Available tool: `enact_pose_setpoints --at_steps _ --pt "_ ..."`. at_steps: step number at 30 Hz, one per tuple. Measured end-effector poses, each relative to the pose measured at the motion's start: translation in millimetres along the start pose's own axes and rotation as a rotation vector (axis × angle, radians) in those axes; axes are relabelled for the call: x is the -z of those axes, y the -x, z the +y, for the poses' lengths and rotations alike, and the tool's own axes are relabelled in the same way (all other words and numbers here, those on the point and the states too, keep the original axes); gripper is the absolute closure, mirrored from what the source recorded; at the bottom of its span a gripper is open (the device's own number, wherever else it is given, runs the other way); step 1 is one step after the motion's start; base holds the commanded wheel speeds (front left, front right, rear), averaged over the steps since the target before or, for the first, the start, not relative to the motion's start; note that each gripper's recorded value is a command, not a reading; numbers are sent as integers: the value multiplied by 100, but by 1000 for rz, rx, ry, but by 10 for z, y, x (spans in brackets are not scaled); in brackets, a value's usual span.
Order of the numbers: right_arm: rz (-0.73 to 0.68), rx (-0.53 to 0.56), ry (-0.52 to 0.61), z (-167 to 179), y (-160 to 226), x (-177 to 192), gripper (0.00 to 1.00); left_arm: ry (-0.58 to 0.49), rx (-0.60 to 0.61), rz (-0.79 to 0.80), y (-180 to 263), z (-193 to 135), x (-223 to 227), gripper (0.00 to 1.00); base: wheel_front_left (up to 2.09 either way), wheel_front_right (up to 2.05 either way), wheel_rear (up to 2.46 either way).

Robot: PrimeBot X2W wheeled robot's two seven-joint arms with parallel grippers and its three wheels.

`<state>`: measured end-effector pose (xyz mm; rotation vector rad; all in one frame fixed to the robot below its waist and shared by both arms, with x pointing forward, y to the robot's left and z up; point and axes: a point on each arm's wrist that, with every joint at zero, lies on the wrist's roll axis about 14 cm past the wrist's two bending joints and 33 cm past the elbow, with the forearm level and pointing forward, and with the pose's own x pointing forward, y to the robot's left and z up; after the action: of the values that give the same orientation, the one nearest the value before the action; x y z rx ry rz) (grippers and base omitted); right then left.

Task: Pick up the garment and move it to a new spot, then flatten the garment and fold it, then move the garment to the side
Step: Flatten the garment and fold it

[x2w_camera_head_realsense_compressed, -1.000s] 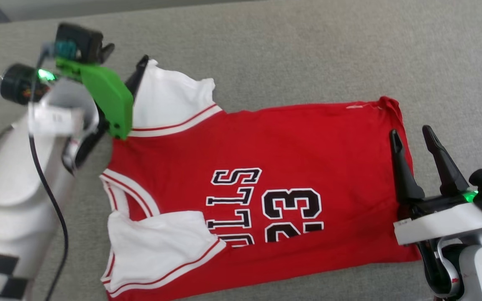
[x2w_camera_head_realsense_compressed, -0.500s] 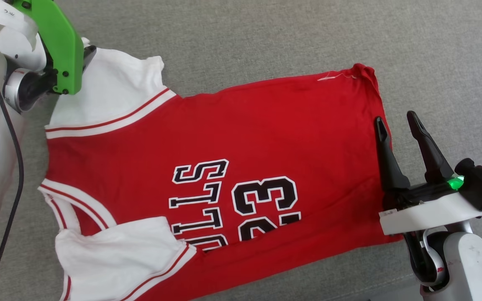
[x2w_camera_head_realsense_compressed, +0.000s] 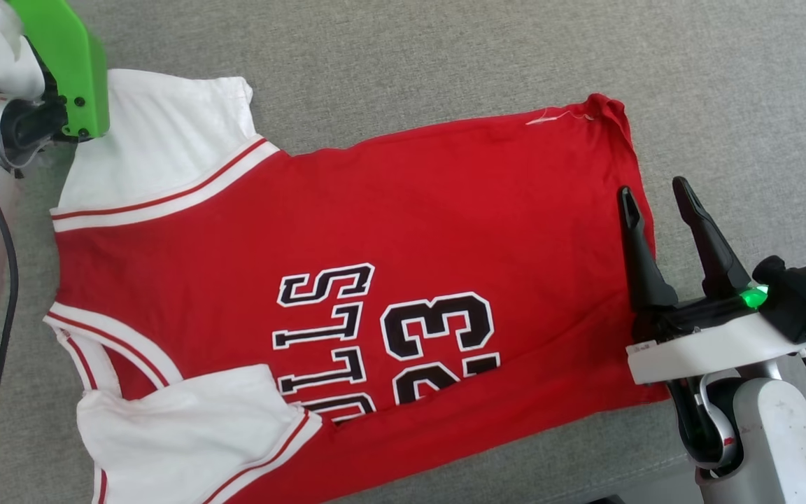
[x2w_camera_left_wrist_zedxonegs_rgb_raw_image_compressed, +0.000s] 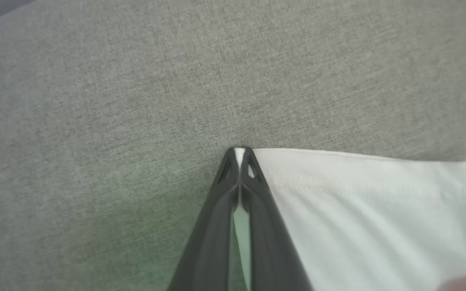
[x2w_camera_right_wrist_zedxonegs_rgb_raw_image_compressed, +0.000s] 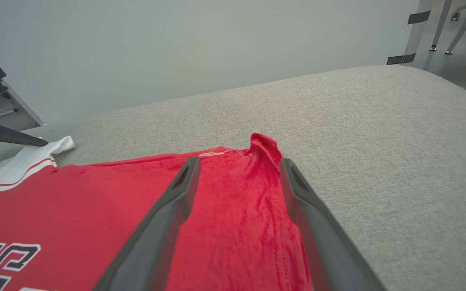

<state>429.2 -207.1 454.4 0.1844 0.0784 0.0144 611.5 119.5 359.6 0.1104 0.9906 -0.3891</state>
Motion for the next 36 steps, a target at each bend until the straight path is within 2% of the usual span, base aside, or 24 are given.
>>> enact_pose_setpoints --at_steps 2,7,14,24,28,36 --pt "-7 -5 4 5 -10 -27 0 73 17 -27 28 -12 -26 100 0 0 0" --pt "16 -12 52 -70 22 -109 0 89 38 -111 201 -120 -76 100 0 0 0" --pt "208 -20 185 -246 16 -54 0 72 99 -258 610 -324 -255 100 0 0 0" --pt "487 -96 270 -227 -410 -20 0 80 176 -401 1190 -483 -166 100 0 0 0" --pt "593 -130 317 -197 -560 108 0 91 187 -427 1325 -520 -70 100 0 0 0" --pt "776 -149 330 -207 -733 475 0 98 195 -425 1395 -570 123 100 0 0 0"
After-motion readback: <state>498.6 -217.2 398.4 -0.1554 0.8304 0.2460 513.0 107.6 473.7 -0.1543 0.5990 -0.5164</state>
